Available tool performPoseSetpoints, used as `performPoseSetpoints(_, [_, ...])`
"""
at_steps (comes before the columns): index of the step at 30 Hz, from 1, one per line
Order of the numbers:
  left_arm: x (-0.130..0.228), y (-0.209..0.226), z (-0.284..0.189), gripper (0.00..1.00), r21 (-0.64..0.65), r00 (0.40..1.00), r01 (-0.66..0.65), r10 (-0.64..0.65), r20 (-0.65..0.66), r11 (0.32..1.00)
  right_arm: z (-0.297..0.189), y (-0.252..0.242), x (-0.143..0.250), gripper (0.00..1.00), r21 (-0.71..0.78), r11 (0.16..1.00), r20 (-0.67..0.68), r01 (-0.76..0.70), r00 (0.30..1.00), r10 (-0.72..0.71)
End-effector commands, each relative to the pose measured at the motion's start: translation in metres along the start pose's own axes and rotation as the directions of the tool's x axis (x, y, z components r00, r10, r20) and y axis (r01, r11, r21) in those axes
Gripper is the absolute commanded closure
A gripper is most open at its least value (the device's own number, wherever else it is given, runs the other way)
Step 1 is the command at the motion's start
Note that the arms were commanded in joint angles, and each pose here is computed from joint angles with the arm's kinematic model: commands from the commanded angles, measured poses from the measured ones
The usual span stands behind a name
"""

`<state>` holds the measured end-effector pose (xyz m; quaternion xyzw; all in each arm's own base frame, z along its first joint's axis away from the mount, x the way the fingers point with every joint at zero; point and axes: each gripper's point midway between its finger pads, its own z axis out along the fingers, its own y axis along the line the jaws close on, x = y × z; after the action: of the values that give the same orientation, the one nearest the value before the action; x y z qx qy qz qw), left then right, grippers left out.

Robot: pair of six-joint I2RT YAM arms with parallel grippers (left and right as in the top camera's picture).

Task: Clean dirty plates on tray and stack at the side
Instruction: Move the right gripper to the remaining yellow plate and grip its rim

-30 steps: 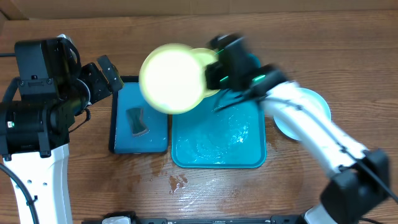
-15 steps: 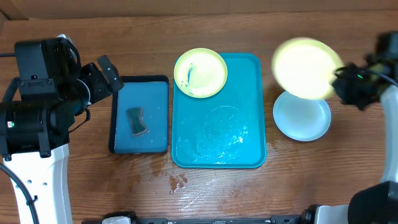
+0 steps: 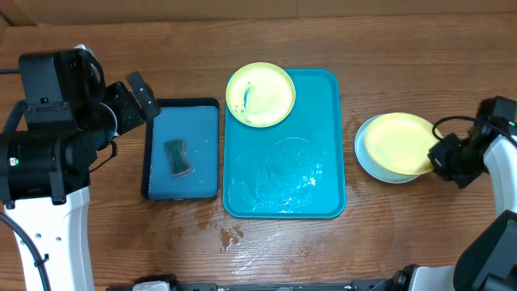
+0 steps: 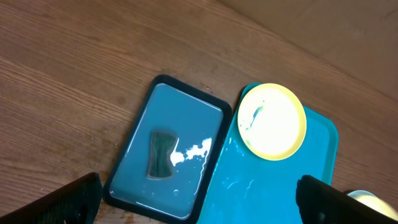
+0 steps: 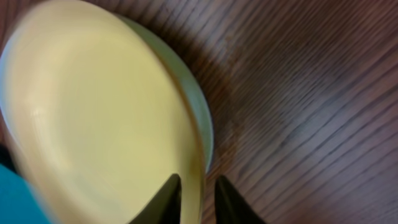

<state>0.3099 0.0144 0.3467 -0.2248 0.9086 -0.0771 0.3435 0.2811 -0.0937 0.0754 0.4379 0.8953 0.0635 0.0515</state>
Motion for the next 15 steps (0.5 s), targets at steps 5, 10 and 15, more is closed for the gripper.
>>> performPoseSetpoints(5, [-0.004, 0.001, -0.004, 0.0, -0.004, 1.0, -0.018, 0.018, 0.02, 1.0, -0.042, 0.05, -0.007, 0.6, -0.062, 0.976, 0.091, 0.207, 0.975, -0.201])
performPoseSetpoints(10, [-0.004, 0.001, -0.004, 0.0, -0.004, 1.0, -0.018, 0.018, 0.02, 1.0, -0.094, 0.115, 0.007, 0.58, -0.111, 0.869, 0.196, 0.483, 0.867, -0.457])
performPoseSetpoints(15, [-0.004, 0.001, -0.004, 0.0, -0.004, 1.0, -0.018, 0.018, 0.02, 1.0, -0.136, 0.193, 0.041, 0.53, -0.164, 0.686, 0.362, 0.709, 0.69, -0.626])
